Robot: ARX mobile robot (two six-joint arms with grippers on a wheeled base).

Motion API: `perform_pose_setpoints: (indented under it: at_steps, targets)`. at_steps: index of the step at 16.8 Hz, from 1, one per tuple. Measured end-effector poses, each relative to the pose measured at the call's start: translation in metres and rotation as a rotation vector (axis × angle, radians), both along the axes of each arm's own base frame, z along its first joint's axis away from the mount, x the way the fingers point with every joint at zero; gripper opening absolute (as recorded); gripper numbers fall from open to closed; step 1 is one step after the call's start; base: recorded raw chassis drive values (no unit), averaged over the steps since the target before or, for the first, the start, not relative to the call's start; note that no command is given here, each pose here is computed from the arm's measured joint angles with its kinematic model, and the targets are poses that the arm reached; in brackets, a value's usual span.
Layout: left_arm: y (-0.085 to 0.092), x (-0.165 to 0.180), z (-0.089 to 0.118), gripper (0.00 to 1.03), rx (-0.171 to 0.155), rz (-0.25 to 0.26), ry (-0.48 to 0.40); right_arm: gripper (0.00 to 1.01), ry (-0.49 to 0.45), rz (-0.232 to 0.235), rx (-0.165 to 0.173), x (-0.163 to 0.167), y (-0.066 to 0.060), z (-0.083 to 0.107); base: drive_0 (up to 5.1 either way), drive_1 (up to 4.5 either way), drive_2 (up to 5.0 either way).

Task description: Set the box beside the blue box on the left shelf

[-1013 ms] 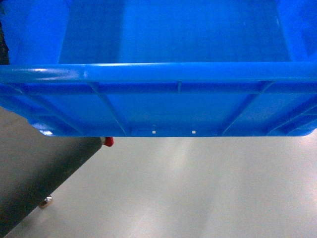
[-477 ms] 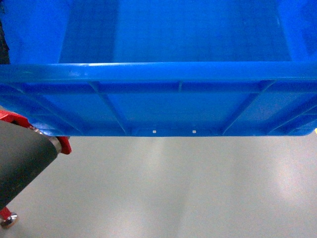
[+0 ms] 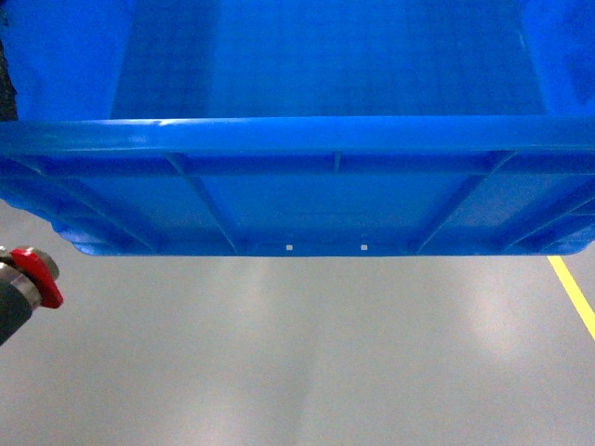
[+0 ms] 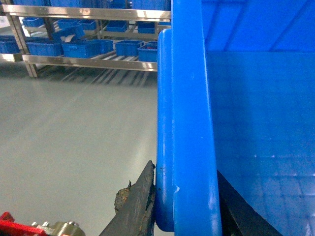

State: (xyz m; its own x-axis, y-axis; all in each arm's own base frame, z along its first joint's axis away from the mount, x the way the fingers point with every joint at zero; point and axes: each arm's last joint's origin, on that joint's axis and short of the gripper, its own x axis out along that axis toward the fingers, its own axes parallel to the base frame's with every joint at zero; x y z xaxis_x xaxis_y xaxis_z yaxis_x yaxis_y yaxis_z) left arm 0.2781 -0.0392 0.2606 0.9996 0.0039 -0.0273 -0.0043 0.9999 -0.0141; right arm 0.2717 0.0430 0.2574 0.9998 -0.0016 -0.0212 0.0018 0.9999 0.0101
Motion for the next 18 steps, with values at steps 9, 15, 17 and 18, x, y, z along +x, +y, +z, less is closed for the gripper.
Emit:
perform_pose_setpoints:
  at_steps: [9, 15, 17, 18]
  targets:
    - [-0.0006, -0.0001, -0.0003, 0.2, 0.0, -0.003, 0.003, 0.21, 0.003, -0.005, -0.001, -0.0001, -0.0004, -0.0006, -1.5, -1.5, -1.5]
    - [-0.0002, -0.0009, 0.0006, 0.2, 0.0, -0.003, -0.001, 0.21, -0.004, -0.005, -0.003, -0.0012, -0.0004, 0.001, -1.1, -0.34, -1.8]
    - [0.0, -0.0009, 0.0009, 0.2, -0.001, -0.003, -0.004, 0.21, -0.007, -0.002, -0.002, -0.0013, -0.0001, 0.0013, 0.8, 5.07, -3.5]
    - [0.0004, -0.0008, 0.0009, 0.2, 0.0, -0.002, -0.004, 0.21, -0.007, 0.0, -0.003, -0.0013, 0.0, 0.0013, 0.4, 4.65, -4.0]
